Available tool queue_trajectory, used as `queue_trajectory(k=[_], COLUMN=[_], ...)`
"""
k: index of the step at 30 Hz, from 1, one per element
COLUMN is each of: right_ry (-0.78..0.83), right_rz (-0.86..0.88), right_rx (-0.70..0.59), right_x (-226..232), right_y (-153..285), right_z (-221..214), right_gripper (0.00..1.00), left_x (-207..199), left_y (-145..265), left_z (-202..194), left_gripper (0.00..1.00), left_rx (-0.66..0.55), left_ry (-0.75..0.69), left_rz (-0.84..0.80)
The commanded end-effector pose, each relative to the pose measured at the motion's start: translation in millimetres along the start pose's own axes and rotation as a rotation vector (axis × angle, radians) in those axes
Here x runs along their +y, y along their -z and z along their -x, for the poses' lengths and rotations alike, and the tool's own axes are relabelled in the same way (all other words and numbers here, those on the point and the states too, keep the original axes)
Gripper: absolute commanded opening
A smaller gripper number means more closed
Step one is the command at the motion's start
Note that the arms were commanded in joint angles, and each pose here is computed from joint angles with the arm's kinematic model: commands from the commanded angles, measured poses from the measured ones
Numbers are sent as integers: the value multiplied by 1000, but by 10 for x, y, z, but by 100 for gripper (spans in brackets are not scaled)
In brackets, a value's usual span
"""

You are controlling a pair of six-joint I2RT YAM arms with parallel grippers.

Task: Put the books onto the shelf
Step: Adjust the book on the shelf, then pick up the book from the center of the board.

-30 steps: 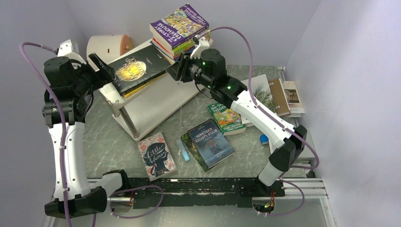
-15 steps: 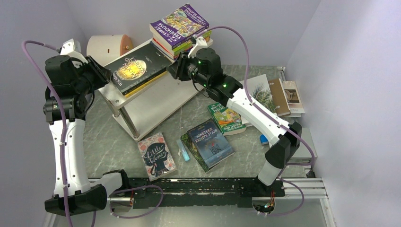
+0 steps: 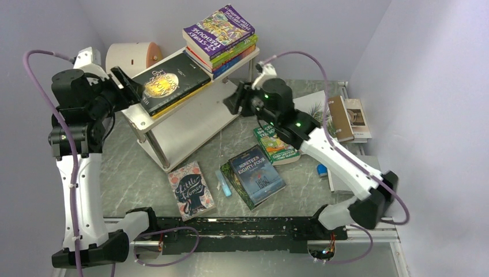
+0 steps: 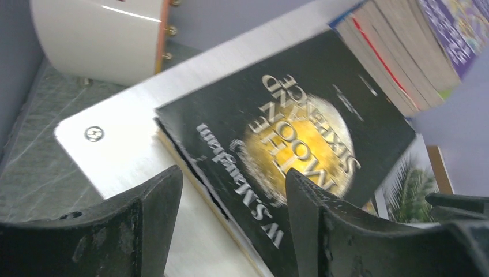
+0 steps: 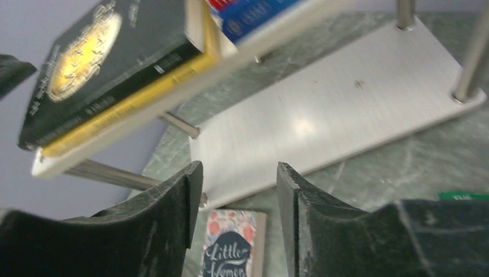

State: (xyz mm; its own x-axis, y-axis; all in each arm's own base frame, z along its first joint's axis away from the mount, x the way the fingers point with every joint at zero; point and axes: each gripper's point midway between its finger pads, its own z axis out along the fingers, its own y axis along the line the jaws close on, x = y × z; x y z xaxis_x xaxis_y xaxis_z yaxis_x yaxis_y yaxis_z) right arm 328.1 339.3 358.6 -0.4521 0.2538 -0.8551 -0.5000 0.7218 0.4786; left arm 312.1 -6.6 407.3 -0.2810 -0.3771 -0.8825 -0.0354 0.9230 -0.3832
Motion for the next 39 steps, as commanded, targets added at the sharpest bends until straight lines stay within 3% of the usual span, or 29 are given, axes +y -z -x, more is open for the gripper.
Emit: queue_trajectory(k=[1, 8, 15, 24, 34, 39], right_ry=[-19, -111, -179, -330, -497, -583], right_rz=[-178, -465, -652, -751, -669, -723], right_rx=[21, 168, 260, 281, 305, 318], right_x=[-570, -1737, -2221, -2367, -2310, -2375], right_y=[359, 886, 1371, 1815, 1842, 1885], right_z=[-248, -1069, -1701, -2209, -2687, -2886], right_gripper=[56, 62, 74, 80, 83, 83], left_x=[-316, -1131, -1508, -1519, -1590, -1604], left_y=[158, 559, 967, 1072, 1080, 1106], left_z=[-78, -266, -690, -1011, -1009, -967], left_gripper=[72, 75, 77, 76, 76, 76], left_rx=[2, 13, 80, 170, 185, 179], left_ry=[-82, -249, -290, -212, -195, -191], left_rz=[-135, -520, -810, -882, -926, -926])
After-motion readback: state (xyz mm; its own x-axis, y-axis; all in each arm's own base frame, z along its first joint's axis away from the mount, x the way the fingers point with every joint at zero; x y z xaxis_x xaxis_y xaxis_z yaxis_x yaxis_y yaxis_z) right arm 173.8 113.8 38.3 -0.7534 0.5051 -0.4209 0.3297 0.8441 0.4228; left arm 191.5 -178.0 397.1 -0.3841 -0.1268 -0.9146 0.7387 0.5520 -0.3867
